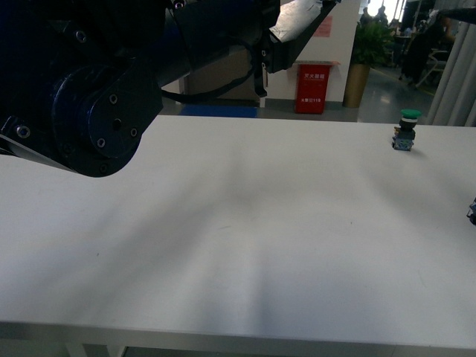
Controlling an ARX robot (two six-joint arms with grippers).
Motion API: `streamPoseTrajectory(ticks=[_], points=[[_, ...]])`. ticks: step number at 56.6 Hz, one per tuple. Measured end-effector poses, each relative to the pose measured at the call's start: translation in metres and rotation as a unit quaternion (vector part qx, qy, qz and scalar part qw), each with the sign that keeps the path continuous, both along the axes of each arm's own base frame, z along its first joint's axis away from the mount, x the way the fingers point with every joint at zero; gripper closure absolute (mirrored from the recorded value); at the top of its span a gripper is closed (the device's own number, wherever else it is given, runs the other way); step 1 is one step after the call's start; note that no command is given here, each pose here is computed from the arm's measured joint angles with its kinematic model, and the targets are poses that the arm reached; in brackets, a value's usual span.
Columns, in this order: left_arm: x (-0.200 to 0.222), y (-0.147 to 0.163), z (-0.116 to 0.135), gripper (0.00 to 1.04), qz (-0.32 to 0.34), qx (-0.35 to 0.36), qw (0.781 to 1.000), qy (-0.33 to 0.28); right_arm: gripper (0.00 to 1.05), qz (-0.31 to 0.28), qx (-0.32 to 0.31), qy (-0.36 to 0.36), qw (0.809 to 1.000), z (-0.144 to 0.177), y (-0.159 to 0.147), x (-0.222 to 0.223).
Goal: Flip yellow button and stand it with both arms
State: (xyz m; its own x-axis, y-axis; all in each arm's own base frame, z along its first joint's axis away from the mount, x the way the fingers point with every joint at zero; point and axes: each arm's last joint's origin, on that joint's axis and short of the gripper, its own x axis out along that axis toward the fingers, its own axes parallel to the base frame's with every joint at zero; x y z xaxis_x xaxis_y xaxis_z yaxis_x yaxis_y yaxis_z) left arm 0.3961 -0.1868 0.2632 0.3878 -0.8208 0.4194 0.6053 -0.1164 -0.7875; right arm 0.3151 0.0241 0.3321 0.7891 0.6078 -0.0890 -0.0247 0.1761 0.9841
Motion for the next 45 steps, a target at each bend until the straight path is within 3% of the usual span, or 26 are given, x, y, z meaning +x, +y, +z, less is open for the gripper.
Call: streamPoseTrajectory(ticks=[20,30,35,39,45], points=[[-0.001,-0.001,-0.003,0.68,0.000,0.005,1.000,0.003,0.09,0.035,-0.036,-0.016,0.999,-0.004,0.020,-0.001],[-0.001,-0.001,-0.003,0.68,0.000,0.006,1.000,0.003,0.36,0.040,-0.040,-0.004,0.998,-0.012,0.027,0.004],[-0.001,-0.001,-0.003,0.68,0.001,0.004,1.000,0.003,0.59,0.039,-0.041,-0.002,0.998,-0.013,0.029,0.005],[-0.001,0.000,-0.002,0.69,0.001,0.001,1.000,0.005,0.68,0.039,-0.038,-0.005,0.998,-0.013,0.029,0.005],[0.000,0.000,-0.002,0.69,0.003,-0.001,1.000,0.006,0.70,0.035,-0.037,-0.011,0.999,-0.012,0.029,0.006]])
